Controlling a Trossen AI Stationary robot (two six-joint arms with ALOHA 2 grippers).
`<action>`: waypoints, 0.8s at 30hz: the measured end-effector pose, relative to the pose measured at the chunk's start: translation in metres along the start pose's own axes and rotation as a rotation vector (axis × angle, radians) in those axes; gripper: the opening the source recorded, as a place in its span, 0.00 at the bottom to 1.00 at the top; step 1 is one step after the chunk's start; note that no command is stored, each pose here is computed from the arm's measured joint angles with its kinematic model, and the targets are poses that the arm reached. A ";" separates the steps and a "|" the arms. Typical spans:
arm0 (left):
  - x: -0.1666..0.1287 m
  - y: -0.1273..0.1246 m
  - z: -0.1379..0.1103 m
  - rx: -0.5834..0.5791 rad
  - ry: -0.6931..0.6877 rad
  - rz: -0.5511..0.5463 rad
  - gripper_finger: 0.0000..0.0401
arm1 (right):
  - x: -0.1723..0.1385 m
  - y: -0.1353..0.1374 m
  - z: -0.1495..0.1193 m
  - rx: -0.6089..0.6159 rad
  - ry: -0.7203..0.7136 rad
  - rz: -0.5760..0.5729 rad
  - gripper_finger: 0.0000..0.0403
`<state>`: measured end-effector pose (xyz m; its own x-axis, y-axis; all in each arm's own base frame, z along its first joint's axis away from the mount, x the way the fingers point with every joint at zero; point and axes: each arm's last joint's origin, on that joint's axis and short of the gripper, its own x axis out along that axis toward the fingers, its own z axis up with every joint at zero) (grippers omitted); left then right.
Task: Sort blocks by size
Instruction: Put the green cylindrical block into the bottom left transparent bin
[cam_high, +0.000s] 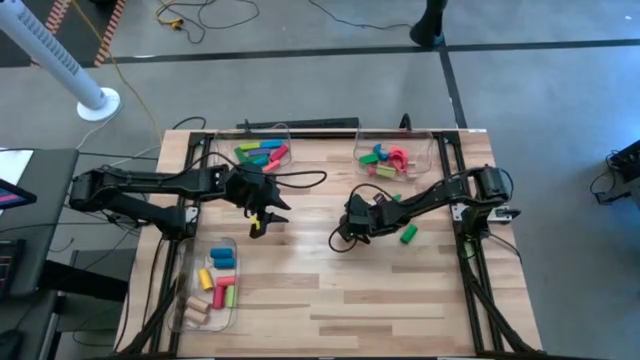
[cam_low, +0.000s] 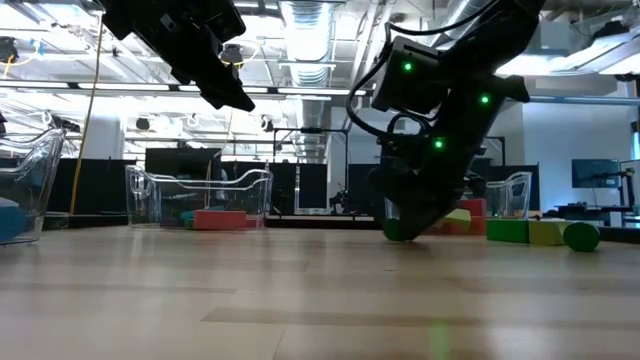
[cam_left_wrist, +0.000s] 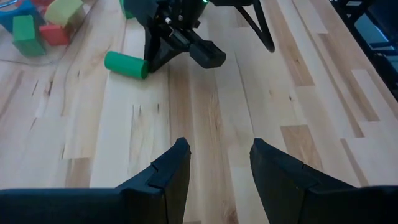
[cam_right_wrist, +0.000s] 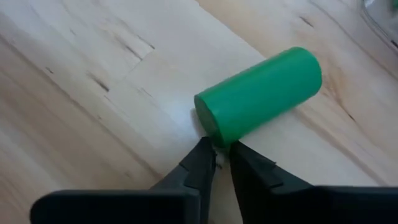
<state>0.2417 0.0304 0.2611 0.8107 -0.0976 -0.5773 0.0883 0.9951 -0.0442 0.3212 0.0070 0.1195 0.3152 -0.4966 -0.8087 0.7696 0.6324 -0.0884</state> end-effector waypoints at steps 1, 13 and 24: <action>0.000 0.000 0.000 -0.001 0.000 0.000 0.40 | -0.001 0.000 -0.001 -0.005 0.007 0.003 0.21; 0.000 0.000 -0.002 -0.007 0.015 -0.002 0.40 | -0.052 -0.007 -0.001 -0.243 0.011 0.056 0.23; 0.000 0.000 -0.001 0.004 0.015 -0.002 0.40 | -0.073 -0.025 0.018 -0.621 0.002 0.180 0.55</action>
<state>0.2409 0.0302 0.2600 0.8018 -0.0995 -0.5892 0.0922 0.9948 -0.0426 0.2893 0.0169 0.1910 0.4079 -0.3499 -0.8433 0.2403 0.9322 -0.2706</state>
